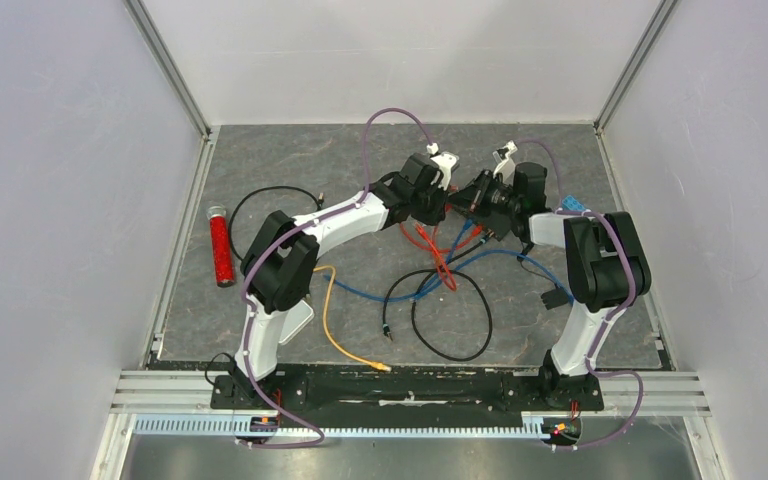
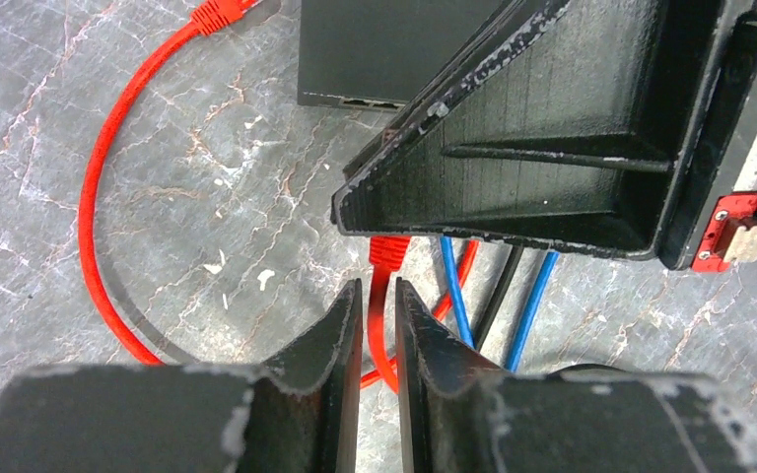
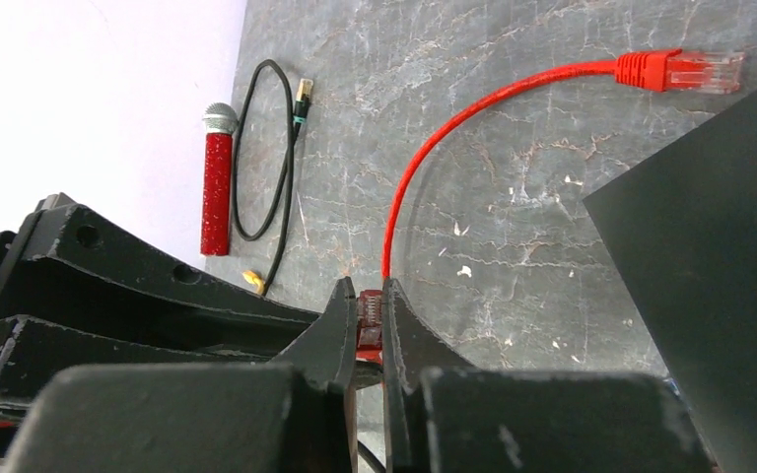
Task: Insert the plug into the switch port
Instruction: Insert the connector into the switch port.
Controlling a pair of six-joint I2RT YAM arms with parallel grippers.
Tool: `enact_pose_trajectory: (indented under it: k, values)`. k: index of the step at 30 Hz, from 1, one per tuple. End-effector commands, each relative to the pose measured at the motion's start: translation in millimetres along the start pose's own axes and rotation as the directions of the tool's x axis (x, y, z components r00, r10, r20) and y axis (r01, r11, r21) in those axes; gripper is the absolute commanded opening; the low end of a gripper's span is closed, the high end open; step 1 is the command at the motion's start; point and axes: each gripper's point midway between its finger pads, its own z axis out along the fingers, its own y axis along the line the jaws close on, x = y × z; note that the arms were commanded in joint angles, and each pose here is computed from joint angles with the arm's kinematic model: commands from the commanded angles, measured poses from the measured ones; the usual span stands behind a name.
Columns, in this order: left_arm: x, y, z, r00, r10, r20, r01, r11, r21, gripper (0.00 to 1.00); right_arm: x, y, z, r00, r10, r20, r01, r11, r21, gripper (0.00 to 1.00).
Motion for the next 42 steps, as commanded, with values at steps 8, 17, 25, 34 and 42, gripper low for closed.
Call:
enact_pose_trajectory:
  k: [8, 17, 25, 34, 42]
  values:
    - [-26.6, -14.2, -10.0, 0.996, 0.009, 0.093, -0.016, 0.998, 0.069, 0.18, -16.1, 21.3, -5.8, 0.998, -0.016, 0.066, 0.021, 0.997, -0.075, 0.0]
    - [-26.5, -14.2, -2.1, 0.995, 0.015, 0.102, -0.023, 0.997, 0.075, 0.07, -16.1, 18.3, -9.4, 0.998, -0.001, 0.071, 0.007, 0.996, -0.085, 0.0]
    - [-20.9, -11.6, 2.8, 0.996, 0.007, 0.09, -0.013, 0.997, 0.071, 0.2, -17.5, 18.6, -11.0, 0.997, 0.011, 0.077, -0.003, 0.995, -0.101, 0.0]
    - [-21.7, -16.4, 4.7, 0.995, -0.008, 0.1, -0.005, 0.992, 0.126, 0.02, -18.0, 15.3, -12.6, 0.996, 0.027, 0.084, -0.018, 0.994, -0.108, 0.0]
    - [-7.4, 6.6, 17.6, 0.997, -0.05, 0.051, 0.049, 0.998, 0.029, 0.02, -40.1, -18.2, -28.1, 0.992, -0.012, 0.129, 0.008, 1.0, 0.03, 0.43]
